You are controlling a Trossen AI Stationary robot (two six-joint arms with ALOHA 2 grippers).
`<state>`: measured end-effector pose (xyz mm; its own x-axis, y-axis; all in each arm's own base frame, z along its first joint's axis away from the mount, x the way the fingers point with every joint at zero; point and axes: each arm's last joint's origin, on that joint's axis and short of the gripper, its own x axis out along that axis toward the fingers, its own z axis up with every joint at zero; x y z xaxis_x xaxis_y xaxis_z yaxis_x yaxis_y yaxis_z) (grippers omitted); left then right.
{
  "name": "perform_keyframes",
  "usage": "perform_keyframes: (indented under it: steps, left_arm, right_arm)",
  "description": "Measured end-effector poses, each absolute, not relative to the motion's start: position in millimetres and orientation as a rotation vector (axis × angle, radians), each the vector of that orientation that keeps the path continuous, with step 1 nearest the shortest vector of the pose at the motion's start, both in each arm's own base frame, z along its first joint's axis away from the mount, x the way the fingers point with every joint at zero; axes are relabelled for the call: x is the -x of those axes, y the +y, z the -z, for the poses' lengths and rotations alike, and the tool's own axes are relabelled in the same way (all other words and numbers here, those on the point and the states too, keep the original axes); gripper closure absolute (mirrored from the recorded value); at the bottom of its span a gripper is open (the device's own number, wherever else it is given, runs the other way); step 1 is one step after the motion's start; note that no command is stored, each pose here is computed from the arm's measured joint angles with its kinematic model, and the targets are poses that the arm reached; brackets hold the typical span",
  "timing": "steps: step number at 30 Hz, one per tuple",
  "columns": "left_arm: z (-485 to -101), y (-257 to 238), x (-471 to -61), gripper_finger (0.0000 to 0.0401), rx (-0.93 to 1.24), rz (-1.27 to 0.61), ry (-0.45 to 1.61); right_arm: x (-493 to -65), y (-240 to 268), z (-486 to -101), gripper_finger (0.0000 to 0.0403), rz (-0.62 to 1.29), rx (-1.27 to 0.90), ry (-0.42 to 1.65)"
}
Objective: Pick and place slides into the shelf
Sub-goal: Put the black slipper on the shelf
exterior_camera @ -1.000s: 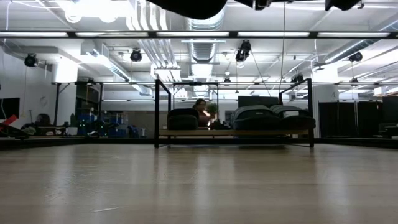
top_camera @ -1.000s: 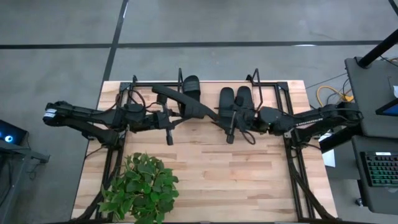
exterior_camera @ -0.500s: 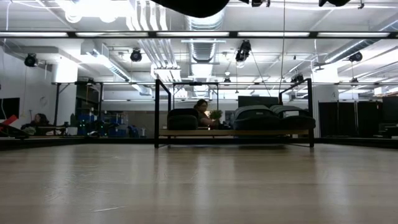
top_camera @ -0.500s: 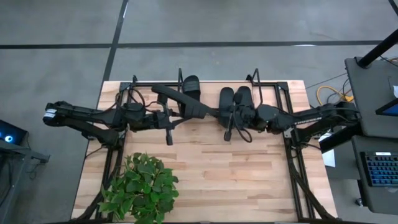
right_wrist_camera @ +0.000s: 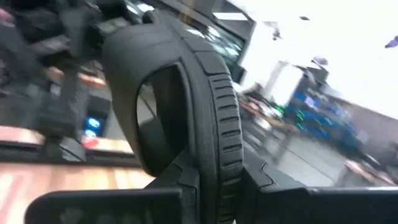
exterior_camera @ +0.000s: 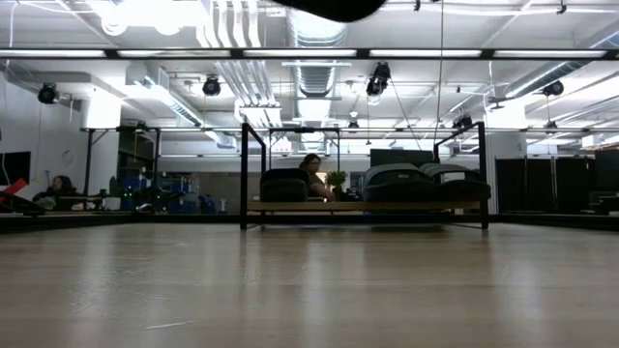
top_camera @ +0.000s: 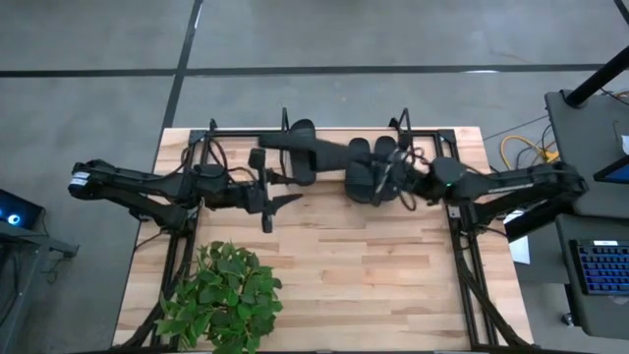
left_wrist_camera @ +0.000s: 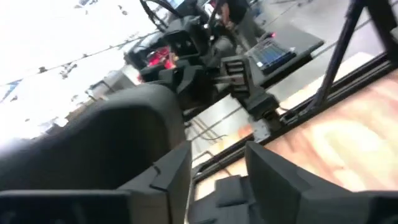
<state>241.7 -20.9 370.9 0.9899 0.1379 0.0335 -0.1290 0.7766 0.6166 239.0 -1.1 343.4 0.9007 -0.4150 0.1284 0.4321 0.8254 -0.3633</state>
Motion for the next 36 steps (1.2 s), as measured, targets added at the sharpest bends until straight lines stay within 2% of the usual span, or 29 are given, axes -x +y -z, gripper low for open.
perform_keyframes:
  steps: [5,9,15,21,26,29,33,36]
  left_arm:
    - [-379,-19,-235,0.0226,-0.761,-0.202,-0.002]
    - [-382,-18,-231,0.0212,-0.916,-0.231,0.007]
    - [-384,-14,-232,0.021,-1.24,-0.367,0.087]
    - [-386,-13,-238,0.0209,-1.578,-0.469,0.17]
    - [-375,-11,-254,0.0209,-1.905,-0.537,0.429]
    - [-372,-10,-265,0.0209,-1.976,-0.623,0.529]
    - [-375,-11,-275,0.0209,-1.991,-0.788,0.5]
    - [-371,-11,-284,0.0209,-2.076,-0.85,0.553]
  right_arm:
    - [-206,-4,-355,0.0365,0.479,0.304,-0.027]
    - [-184,-5,-361,0.0365,0.466,0.191,-0.042]
    - [-160,-6,-363,0.0365,0.458,0.054,-0.027]
    - [-156,-5,-357,0.0365,0.419,-0.051,0.018]
    - [-153,-4,-363,0.0365,0.381,-0.101,-0.009]
    - [-151,-4,-371,0.0365,0.382,-0.12,-0.026]
    - [-151,-4,-377,0.0365,0.386,-0.134,-0.006]
    - [-154,-4,-380,0.0365,0.387,-0.157,0.005]
